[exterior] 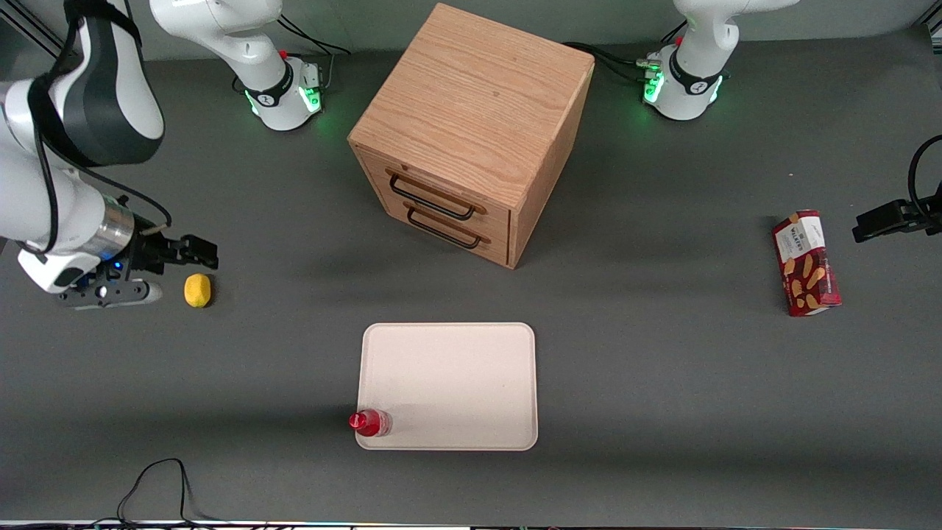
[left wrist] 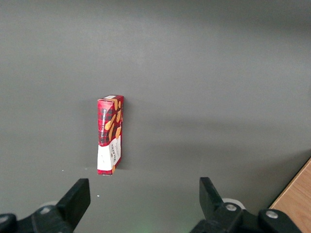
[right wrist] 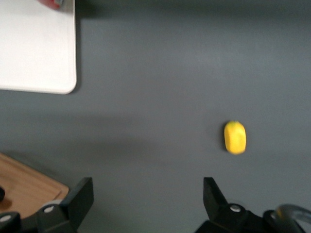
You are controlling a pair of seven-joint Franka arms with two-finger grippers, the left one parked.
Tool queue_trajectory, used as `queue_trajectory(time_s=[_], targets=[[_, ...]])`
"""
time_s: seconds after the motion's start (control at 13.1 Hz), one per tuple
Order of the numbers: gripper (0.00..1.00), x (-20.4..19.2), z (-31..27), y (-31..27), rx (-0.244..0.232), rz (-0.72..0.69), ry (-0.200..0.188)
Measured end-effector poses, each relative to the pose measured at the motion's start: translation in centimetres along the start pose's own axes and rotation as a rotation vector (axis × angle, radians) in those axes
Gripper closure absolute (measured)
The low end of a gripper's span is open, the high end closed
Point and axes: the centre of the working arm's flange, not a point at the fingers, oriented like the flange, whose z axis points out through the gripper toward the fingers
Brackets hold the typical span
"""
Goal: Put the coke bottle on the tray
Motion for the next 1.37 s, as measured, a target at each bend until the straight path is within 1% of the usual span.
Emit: queue_trajectory(time_s=[0.23, 0.3, 0.46, 0.69, 0.76, 1.37], targets=[[0.00, -2.4, -2.5, 1.9, 0.008, 0.030, -0.033], [0.00, -2.9, -3.3, 2.4, 0.005, 0.035, -0.036], [0.00, -3.4, -4.3, 3.0, -0.005, 0.042, -0.032], [0.00, -3.3, -5.9, 5.2, -0.003, 0.082, -0.004], [0.00, -3.4, -6.1, 5.5, -0.002, 0.088, -0.004], [0.00, -3.2, -7.3, 4.6, -0.004, 0.071, 0.013]])
